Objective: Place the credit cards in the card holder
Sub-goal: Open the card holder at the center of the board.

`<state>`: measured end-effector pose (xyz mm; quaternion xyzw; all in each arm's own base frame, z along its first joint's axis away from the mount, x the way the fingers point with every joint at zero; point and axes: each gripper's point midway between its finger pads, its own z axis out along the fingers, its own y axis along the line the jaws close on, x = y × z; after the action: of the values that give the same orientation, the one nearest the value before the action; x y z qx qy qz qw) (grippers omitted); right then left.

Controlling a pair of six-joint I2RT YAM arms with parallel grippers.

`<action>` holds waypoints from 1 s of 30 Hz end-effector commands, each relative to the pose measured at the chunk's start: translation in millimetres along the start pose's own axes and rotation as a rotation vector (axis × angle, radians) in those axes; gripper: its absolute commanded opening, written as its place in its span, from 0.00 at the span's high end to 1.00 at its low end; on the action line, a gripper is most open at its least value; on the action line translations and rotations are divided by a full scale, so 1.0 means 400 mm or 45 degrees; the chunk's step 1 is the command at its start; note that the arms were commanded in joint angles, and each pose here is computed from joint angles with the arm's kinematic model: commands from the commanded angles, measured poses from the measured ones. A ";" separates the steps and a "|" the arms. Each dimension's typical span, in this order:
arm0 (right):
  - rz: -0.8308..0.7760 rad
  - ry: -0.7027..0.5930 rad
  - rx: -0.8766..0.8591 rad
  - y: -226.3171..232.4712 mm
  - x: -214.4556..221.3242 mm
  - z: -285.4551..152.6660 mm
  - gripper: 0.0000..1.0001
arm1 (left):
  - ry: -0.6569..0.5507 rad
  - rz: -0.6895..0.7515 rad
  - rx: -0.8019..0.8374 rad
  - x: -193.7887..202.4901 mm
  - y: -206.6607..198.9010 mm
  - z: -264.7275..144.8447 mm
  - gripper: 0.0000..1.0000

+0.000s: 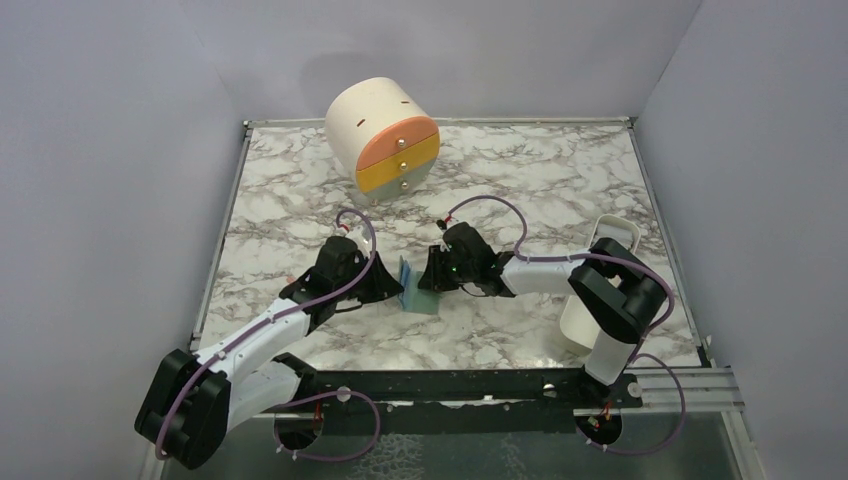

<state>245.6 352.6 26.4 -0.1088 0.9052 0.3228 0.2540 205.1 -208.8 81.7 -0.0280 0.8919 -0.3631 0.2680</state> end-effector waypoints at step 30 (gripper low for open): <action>-0.038 -0.173 -0.022 0.074 -0.101 -0.184 0.61 | -0.022 0.043 -0.107 0.000 0.047 0.002 1.00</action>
<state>240.6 332.2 99.9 -0.1008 0.8874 0.3317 0.3037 207.7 -199.4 71.7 -0.0227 0.9015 -0.3317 0.2769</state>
